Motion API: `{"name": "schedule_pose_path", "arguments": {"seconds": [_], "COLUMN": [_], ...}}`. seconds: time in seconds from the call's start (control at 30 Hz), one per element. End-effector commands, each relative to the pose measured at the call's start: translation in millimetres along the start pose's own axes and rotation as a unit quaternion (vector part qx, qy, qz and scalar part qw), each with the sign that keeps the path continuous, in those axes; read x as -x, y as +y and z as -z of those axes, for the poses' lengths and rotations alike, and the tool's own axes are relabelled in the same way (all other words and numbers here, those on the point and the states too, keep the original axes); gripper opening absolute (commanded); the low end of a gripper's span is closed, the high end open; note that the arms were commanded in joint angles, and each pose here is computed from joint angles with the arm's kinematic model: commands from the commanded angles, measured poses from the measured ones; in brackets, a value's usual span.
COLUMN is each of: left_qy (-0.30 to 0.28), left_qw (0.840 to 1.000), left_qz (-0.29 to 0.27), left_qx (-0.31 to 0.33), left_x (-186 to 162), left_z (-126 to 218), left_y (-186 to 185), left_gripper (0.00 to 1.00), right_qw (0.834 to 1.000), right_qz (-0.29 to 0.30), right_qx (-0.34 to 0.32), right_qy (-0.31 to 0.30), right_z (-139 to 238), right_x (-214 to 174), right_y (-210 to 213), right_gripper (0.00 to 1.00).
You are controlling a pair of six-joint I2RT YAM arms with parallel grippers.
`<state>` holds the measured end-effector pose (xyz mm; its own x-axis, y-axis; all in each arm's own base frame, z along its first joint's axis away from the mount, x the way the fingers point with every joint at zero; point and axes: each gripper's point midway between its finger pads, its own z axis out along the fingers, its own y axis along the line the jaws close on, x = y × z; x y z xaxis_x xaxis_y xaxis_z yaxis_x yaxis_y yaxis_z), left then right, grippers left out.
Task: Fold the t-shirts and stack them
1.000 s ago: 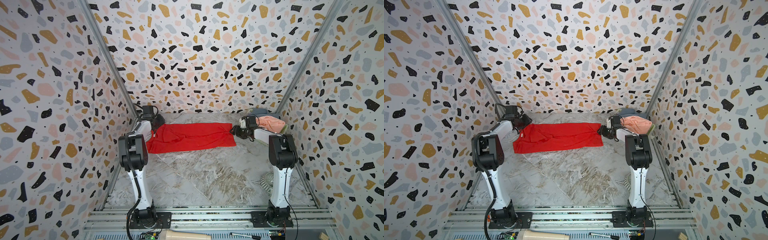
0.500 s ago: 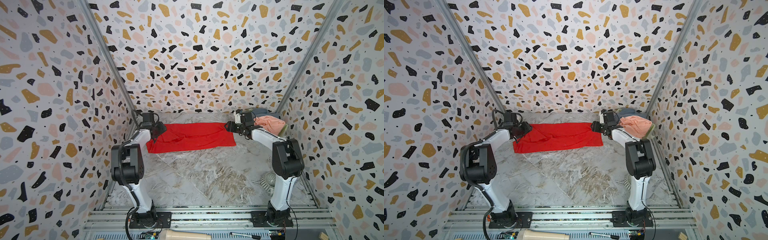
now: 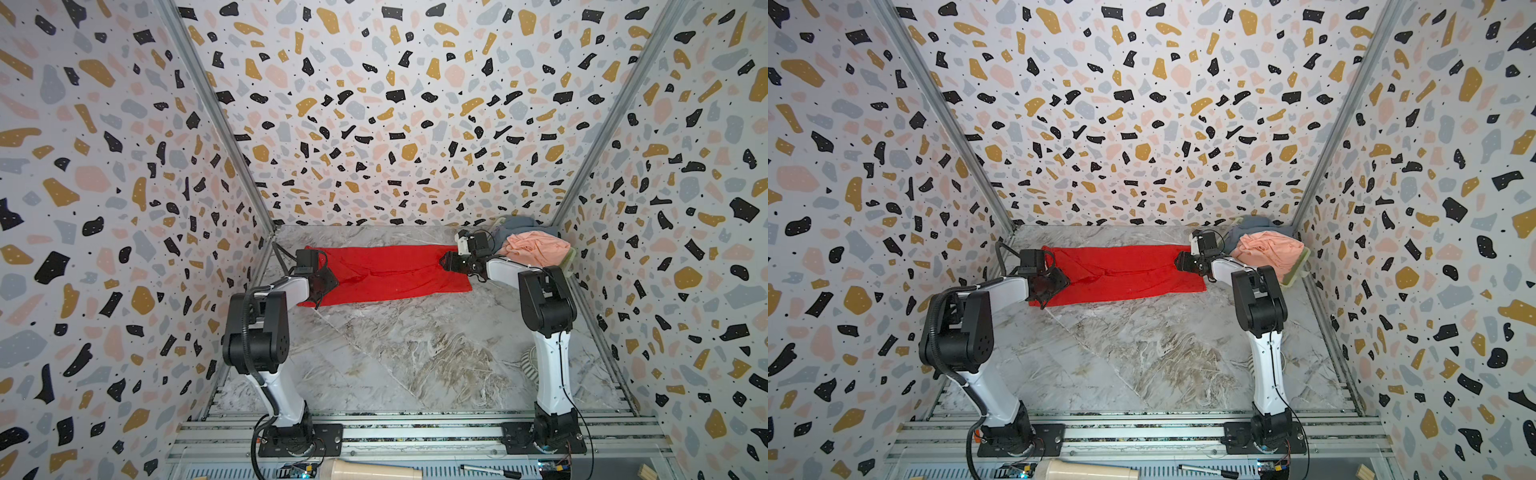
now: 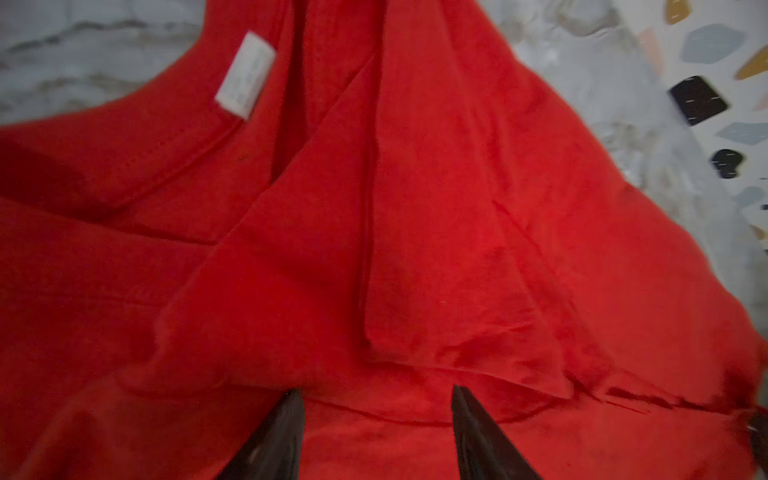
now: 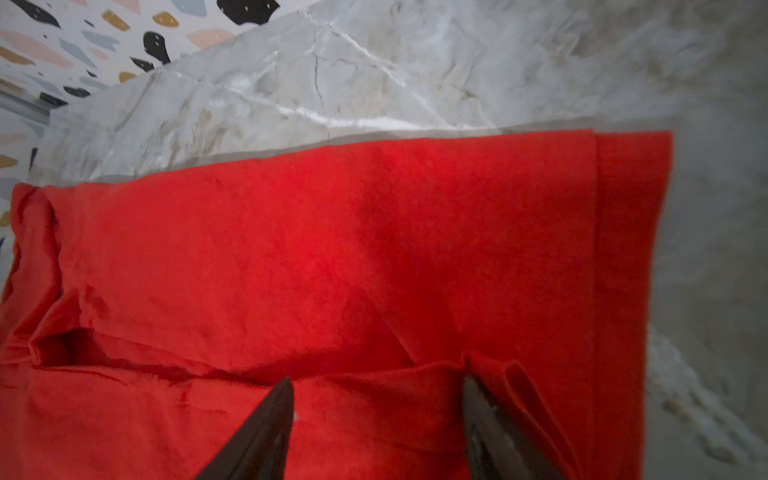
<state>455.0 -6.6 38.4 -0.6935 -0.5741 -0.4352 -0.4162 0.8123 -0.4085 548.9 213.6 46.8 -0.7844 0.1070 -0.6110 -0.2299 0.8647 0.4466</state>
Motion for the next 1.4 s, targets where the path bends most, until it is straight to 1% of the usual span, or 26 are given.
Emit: {"name": "schedule_pose_path", "arguments": {"seconds": [0.0, 0.1, 0.23, 0.3, 0.4, 0.5, 0.53, 0.57, 0.6, 0.63, 0.67, 0.73, 0.83, 0.9, 0.93, 1.03, 1.1, 1.17, 1.23, 1.33, 1.37], "left_qy": [-0.017, -0.007, 0.006, 0.011, 0.027, 0.035, 0.034, 0.034, 0.027, 0.024, 0.017, 0.0, -0.03, -0.042, -0.041, -0.029, -0.013, 0.001, 0.013, 0.02, 0.015], "left_qw": [1.0, 1.0, 1.0, 1.0, 0.996, 0.987, 0.983, 0.979, 0.975, 0.971, 0.969, 0.967, 0.97, 0.972, 0.972, 0.973, 0.973, 0.973, 0.973, 0.975, 0.975], "left_qz": [0.018, 0.014, 0.005, -0.002, -0.019, -0.045, -0.057, -0.069, -0.084, -0.095, -0.1, -0.106, -0.129, -0.142, -0.147, -0.151, -0.155, -0.161, -0.162, -0.152, -0.146], "left_qx": [0.02, 0.026, 0.014, -0.011, -0.081, -0.151, -0.17, -0.187, -0.205, -0.217, -0.223, -0.231, -0.205, -0.184, -0.178, -0.172, -0.171, -0.164, -0.161, -0.16, -0.164], "left_x": [9, 16, 33, 45, 60, 70, 73, 73, 79, 82, 87, 101, 115, 116, 111, 88, 67, 49, 36, 27, 28], "left_z": [-15, -33, -59, -72, -93, -107, -109, -110, -106, -104, -101, -90, -66, -51, -45, -34, -33, -37, -45, -57, -62], "left_y": [13, 14, 1, -15, -56, -108, -126, -144, -162, -175, -182, -191, -190, -184, -180, -174, -174, -174, -174, -173, -174], "left_gripper": [0.58, 0.57, 0.58, 0.58, 0.58, 0.58, 0.58, 0.58, 0.58, 0.59, 0.59, 0.59, 0.6, 0.61, 0.61, 0.61, 0.61, 0.62, 0.61, 0.62, 0.61], "right_qw": [0.999, 0.998, 0.992, 0.988, 0.981, 0.967, 0.959, 0.944, 0.93, 0.917, 0.912, 0.91, 0.916, 0.924, 0.928, 0.938, 0.948, 0.959, 0.964, 0.963, 0.962], "right_qz": [-0.011, -0.017, -0.024, -0.028, -0.025, -0.006, 0.009, 0.028, 0.042, 0.054, 0.063, 0.073, 0.102, 0.115, 0.118, 0.124, 0.125, 0.125, 0.132, 0.152, 0.157], "right_qx": [-0.008, -0.02, -0.031, -0.026, 0.0, 0.055, 0.093, 0.153, 0.198, 0.23, 0.244, 0.254, 0.257, 0.252, 0.252, 0.246, 0.223, 0.184, 0.163, 0.147, 0.136], "right_qy": [0.03, 0.063, 0.118, 0.148, 0.193, 0.248, 0.268, 0.29, 0.307, 0.32, 0.325, 0.32, 0.291, 0.263, 0.249, 0.209, 0.192, 0.176, 0.166, 0.166, 0.179], "right_z": [3, 9, 34, 52, 78, 96, 103, 114, 124, 135, 145, 158, 175, 178, 178, 164, 144, 122, 106, 89, 84], "right_x": [-17, -48, -108, -142, -195, -243, -256, -270, -279, -285, -287, -279, -255, -238, -230, -210, -200, -190, -185, -192, -200], "right_y": [-6, -12, -11, -2, 23, 64, 85, 112, 131, 147, 156, 166, 178, 184, 187, 192, 187, 177, 172, 166, 162], "right_gripper": [0.64, 0.64, 0.63, 0.62, 0.63, 0.62, 0.62, 0.62, 0.61, 0.62, 0.62, 0.63, 0.65, 0.65, 0.65, 0.65, 0.64, 0.62, 0.6, 0.5, 0.48]}}
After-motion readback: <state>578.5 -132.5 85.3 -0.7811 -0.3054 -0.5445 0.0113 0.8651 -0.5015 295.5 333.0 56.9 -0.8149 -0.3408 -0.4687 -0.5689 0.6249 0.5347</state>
